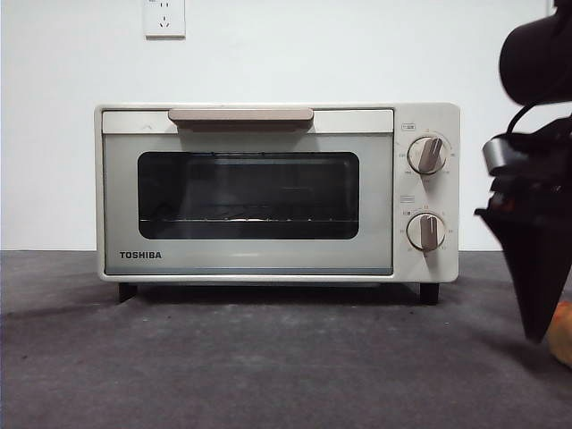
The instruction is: The left arm flap open the oven, the right arm pick bread and place it into oven, the left arm flap close the oven
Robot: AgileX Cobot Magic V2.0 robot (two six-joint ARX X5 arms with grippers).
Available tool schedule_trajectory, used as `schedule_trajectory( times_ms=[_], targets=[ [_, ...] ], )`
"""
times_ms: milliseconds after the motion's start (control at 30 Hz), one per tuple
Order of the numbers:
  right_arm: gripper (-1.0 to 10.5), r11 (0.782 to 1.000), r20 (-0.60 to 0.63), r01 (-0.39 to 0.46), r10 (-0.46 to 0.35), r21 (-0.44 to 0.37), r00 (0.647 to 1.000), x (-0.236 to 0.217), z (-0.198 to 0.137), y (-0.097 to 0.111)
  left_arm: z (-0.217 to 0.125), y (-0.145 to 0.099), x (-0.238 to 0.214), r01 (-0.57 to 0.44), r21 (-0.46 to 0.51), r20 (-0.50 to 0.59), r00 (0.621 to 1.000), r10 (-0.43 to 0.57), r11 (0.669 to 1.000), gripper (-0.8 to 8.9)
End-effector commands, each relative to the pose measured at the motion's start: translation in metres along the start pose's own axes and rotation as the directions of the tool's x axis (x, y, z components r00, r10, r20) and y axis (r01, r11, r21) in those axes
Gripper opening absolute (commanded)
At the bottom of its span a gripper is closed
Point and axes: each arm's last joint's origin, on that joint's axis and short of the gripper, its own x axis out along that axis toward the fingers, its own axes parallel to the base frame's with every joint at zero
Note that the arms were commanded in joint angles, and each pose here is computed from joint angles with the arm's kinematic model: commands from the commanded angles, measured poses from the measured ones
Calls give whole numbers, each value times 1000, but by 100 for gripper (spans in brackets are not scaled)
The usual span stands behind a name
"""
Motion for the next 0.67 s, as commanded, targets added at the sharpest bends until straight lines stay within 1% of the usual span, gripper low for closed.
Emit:
schedule_trajectory(
  times_ms=[33, 133, 200, 267, 333, 533, 667],
  targets=[
    [424, 1000, -32, 14, -14, 10, 999, 10, 4, 2, 6, -2, -2, 7, 12, 21, 1000, -7, 1000, 501],
    [351, 999, -53, 31, -30, 8, 998, 16, 5, 1, 6, -2, -2, 7, 11, 20, 1000, -7, 1000, 501],
    [240, 998, -45, 63, -63, 5, 997, 16, 5, 0, 6, -2, -1, 7, 10, 18, 1000, -7, 1000, 501],
    [177, 998, -34, 64, -63, 5, 997, 13, 5, 0, 6, -1, 0, 6, 9, 15, 1000, -6, 1000, 501],
    [157, 998, -21, 59, -59, 4, 998, 10, 5, 1, 6, -1, 1, 6, 8, 12, 1000, -6, 1000, 501],
    [153, 1000, 52, 28, -28, 1, 998, -15, 0, 2, 6, 1, 6, 4, 1, -3, 1000, -4, 1000, 499],
    [134, 1000, 133, -25, 26, -12, 991, -41, -10, 2, 7, 4, 14, 2, -12, -30, 1000, -2, 1000, 497]
  ],
)
